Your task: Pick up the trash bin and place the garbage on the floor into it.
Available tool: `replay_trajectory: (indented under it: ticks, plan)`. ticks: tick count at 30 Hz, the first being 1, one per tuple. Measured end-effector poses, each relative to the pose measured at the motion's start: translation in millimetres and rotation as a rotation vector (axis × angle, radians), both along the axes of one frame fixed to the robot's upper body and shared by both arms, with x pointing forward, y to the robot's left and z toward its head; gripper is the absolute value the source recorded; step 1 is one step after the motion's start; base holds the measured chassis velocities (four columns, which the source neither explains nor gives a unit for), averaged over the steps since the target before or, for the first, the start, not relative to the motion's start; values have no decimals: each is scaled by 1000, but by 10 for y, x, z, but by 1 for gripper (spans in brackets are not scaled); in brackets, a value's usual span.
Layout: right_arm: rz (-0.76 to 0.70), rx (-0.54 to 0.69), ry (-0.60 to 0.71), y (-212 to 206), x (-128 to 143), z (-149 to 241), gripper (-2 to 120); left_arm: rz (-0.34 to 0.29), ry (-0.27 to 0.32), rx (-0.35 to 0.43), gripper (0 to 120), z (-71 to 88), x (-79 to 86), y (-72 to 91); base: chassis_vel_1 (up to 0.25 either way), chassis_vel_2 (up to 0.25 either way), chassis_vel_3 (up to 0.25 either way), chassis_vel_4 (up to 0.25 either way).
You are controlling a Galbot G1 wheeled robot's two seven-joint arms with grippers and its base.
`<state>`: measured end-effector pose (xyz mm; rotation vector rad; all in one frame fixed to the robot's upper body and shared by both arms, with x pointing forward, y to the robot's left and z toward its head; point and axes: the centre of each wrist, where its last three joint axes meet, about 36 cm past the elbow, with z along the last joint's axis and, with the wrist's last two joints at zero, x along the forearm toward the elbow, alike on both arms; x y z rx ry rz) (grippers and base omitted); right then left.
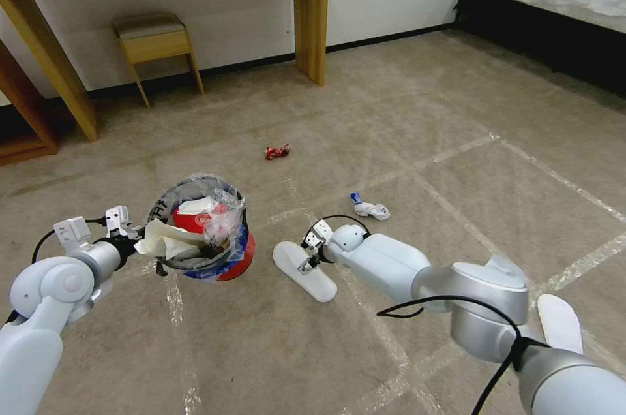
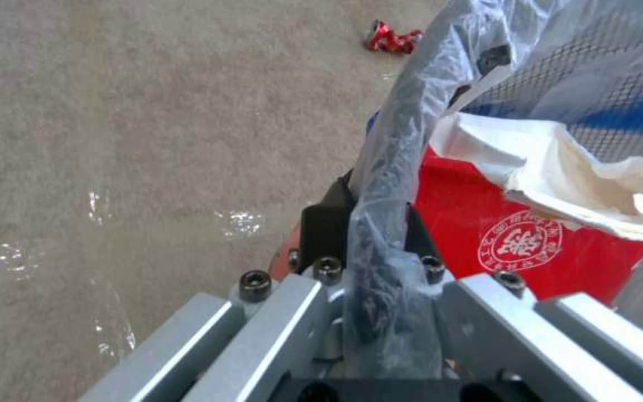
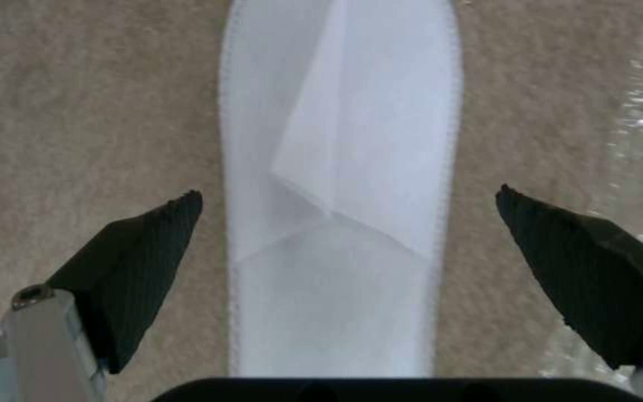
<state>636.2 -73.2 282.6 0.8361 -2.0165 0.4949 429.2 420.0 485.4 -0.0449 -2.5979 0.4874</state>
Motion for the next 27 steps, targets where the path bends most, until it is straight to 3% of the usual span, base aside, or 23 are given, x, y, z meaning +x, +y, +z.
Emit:
replay_trajectory:
  ticks: [27]
  plan:
    - [34, -46, -89, 170, -351, -539, 100, -14, -4, 1, 1, -59, -149, -151, 0, 0, 0, 0]
